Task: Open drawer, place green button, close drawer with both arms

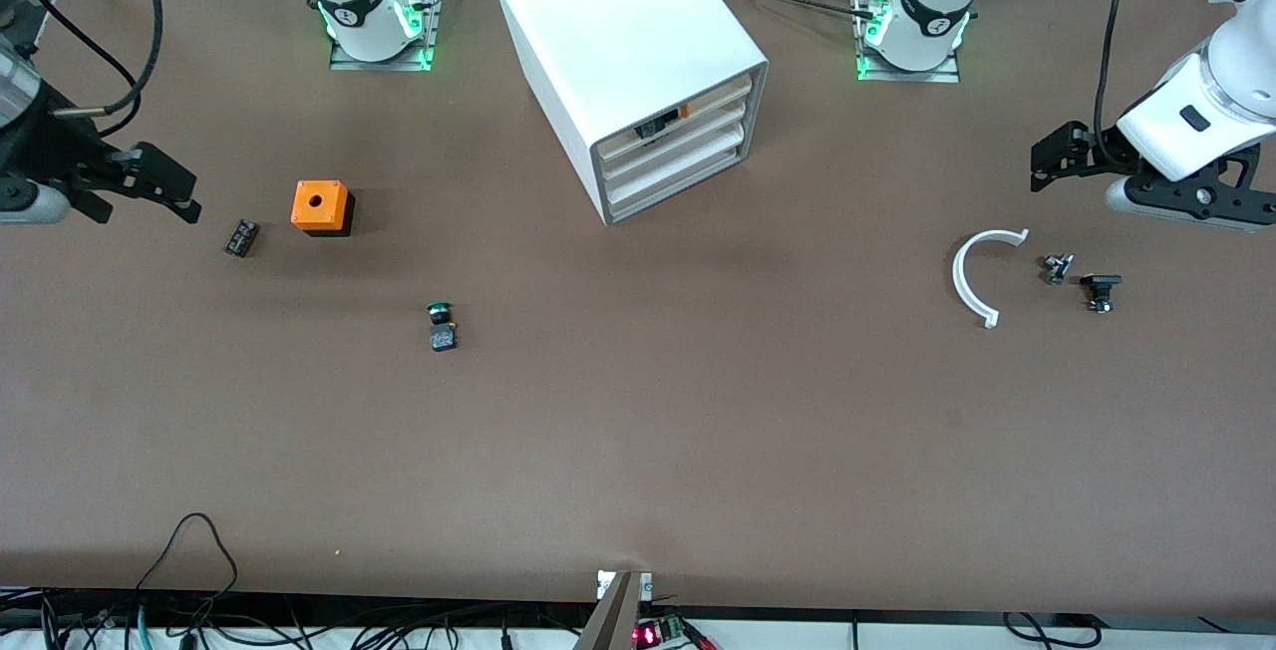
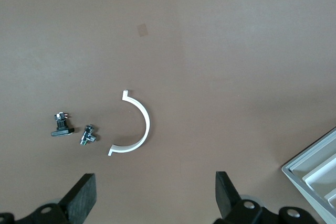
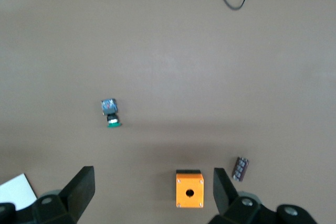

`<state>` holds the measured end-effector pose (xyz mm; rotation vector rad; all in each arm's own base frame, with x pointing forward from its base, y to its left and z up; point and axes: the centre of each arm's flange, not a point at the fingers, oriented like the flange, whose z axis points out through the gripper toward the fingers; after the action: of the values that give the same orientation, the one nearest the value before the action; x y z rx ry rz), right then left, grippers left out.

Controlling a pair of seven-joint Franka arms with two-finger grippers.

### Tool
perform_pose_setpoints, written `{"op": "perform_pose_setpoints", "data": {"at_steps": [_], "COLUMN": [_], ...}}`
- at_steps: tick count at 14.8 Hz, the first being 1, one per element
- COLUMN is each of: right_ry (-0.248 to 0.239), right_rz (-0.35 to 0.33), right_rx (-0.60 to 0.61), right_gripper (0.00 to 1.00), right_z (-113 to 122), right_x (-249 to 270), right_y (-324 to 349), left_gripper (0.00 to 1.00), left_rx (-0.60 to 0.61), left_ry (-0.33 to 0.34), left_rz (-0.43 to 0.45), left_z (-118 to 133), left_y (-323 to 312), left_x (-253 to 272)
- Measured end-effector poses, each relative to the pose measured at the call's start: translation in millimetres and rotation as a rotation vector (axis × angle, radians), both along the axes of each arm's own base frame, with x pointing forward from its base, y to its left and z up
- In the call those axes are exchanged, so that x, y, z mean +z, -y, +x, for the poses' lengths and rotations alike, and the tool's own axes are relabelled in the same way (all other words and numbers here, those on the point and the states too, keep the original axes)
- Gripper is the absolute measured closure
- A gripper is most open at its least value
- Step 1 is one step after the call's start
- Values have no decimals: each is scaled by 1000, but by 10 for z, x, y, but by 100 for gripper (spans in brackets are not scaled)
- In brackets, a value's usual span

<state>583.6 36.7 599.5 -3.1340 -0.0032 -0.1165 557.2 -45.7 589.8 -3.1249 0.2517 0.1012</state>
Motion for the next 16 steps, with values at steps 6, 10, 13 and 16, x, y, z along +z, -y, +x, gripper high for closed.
{"op": "perform_pose_setpoints", "data": {"at_steps": [6, 10, 13, 16], "right_ry": [-148, -137, -128, -91], "right_rz": [27, 68, 73, 81], "right_rx": [63, 109, 144, 172], "right_gripper": [0, 0, 0, 0], "right_z": [191, 341, 400, 442], "right_x": [-804, -1321, -1750, -2158], "right_y": [-223, -425, -685, -914], "left_gripper": [0, 0, 0, 0], "left_rx": [2, -5, -26, -58], "left_ry": [-90, -252, -393, -478], "left_rz": [-46, -175, -301, -401], "left_z": [-108, -304, -402, -374], "left_y": [81, 227, 406, 596], "left_x": [-52, -126, -255, -469]}}
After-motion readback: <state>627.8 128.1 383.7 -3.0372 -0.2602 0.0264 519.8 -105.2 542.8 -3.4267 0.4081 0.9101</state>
